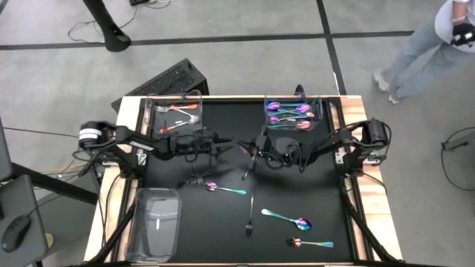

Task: Sort silverware by color (type)
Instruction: Put the orange fork into top left transparent bin

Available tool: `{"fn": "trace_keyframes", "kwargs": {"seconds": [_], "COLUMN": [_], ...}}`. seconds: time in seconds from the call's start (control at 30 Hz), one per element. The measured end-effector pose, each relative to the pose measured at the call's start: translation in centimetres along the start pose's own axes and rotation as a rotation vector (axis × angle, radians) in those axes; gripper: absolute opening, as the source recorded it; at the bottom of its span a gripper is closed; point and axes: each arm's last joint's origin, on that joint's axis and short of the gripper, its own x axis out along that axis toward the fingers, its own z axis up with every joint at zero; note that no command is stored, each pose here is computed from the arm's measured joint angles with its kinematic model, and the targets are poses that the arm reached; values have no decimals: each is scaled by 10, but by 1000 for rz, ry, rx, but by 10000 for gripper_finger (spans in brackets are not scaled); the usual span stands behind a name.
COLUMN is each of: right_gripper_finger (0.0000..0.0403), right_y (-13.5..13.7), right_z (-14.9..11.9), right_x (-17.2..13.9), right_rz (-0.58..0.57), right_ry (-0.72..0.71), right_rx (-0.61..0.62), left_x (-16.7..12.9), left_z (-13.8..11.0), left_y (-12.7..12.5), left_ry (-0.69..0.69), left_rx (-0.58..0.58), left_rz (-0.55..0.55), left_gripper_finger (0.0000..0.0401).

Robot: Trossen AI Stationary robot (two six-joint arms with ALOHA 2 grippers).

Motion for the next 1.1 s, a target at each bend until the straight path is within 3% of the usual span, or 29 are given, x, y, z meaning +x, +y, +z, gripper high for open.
{"fn": "trace_keyframes", "kwargs": {"seconds": [0.23,0.63,0.83,1.1], "right_gripper_finger": [5,7,9,10], "right_y": [-20,-19,-18,-13], "right_z": [-3,-8,-7,-6], "right_x": [6,6,6,5], "right_rz": [7,-3,-4,9], "right_ry": [38,88,74,64], "right_rx": [-68,-94,-87,-93], "left_x": [28,27,27,27], "left_z": [4,23,22,22], "left_y": [18,22,23,22], "left_ry": [-12,-86,-82,-81], "left_rx": [38,109,110,126], "left_rz": [42,72,48,7], "left_gripper_finger": [159,158,121,39]}}
